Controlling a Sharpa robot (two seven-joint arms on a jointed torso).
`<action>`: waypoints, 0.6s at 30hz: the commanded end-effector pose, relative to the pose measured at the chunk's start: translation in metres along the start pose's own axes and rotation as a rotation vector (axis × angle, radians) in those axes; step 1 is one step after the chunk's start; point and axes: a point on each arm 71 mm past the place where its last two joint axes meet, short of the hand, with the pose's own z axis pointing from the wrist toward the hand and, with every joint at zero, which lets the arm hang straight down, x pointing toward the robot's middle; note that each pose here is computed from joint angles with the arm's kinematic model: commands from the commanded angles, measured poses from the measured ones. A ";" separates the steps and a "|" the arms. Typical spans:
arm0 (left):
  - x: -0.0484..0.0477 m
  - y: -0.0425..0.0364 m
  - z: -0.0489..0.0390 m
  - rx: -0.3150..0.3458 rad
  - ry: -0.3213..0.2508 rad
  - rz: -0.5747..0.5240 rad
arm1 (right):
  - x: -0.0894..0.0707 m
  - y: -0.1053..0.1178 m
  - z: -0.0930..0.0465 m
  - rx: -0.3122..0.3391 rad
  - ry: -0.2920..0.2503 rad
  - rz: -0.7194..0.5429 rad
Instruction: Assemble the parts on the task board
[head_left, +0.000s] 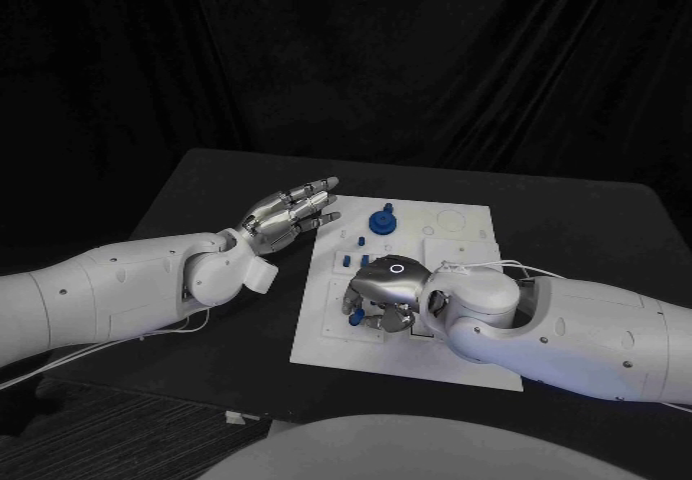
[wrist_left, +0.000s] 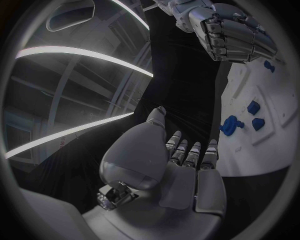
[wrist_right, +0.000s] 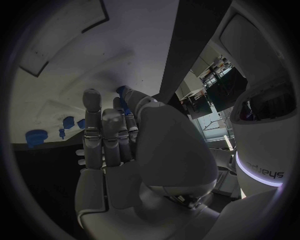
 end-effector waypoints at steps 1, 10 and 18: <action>0.0016 -0.0002 0.0007 0.015 0.010 -0.013 | 0.004 -0.001 0.000 0.014 0.014 -0.002; 0.0006 0.0004 0.0009 0.013 0.008 -0.013 | 0.003 0.001 0.000 -0.003 -0.006 0.000; -0.0002 0.0009 0.0007 0.011 0.007 -0.012 | -0.001 -0.002 -0.003 -0.006 -0.061 0.004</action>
